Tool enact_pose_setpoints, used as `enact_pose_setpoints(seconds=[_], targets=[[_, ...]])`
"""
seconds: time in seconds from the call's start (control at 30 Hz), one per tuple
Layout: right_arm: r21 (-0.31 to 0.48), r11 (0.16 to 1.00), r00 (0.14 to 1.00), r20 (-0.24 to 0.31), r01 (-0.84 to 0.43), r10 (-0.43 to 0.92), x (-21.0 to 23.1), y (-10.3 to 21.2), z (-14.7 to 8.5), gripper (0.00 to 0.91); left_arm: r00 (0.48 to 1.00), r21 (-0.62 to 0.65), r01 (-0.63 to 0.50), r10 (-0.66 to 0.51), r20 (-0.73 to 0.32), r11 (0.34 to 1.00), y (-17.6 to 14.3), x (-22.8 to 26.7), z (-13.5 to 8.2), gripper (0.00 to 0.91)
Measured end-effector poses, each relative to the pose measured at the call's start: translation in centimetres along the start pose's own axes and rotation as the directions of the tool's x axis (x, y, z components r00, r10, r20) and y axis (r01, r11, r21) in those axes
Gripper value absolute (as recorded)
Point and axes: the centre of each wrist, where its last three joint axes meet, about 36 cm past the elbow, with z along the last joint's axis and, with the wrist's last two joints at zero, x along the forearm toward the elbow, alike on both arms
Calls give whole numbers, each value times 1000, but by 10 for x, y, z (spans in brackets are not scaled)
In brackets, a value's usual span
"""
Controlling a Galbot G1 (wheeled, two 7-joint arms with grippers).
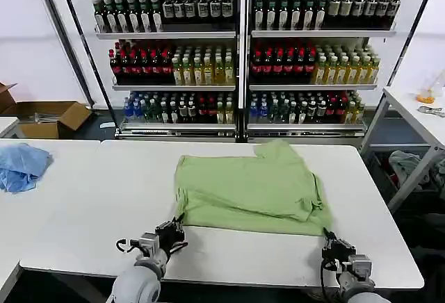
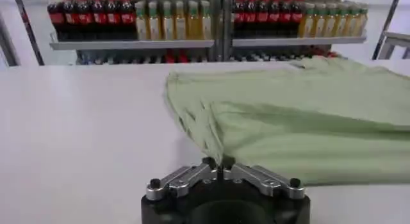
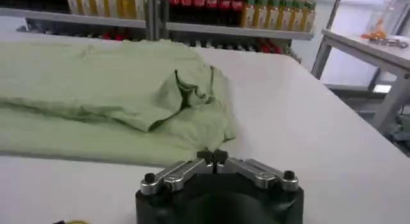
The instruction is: Fold and organize the clothes.
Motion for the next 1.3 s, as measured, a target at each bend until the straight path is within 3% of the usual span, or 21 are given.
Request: enact_pose_setpoints(seconds=[0.17,0.2,0.23,0.27,0.3,0.47,0.8,1.03,1.3], targets=[[25,1000,1000,-13,7,-7,30,2,0,0,1000,-1,-7,7,-9,1000,-3,28,6,30],[29,1000,1000,-17,10,-10,36,2,0,0,1000,-4,-8,8,-10,1000,-3,35,6,101],[34,999,1000,-21,12,-11,42,3,0,534,1000,-6,-9,9,-11,1000,-4,41,7,544],[40,999,1000,-24,13,-12,47,4,-1,907,1000,-8,-10,9,-11,1000,-5,47,8,867],[47,999,1000,-25,14,-13,52,4,-2,907,1000,-12,-10,10,-12,1000,-5,54,8,907],[75,997,1000,-7,8,-8,68,5,-11,907,1000,-29,-16,16,-12,999,-8,81,8,907],[67,998,995,103,-18,11,66,-4,-47,907,998,-61,23,-20,53,998,14,102,-16,907],[27,1000,989,149,-10,6,31,-7,-74,907,995,-73,67,-61,82,995,38,80,-36,907],[-29,999,991,135,30,-26,-43,-1,-102,907,994,-62,86,-82,71,994,50,29,-56,907]])
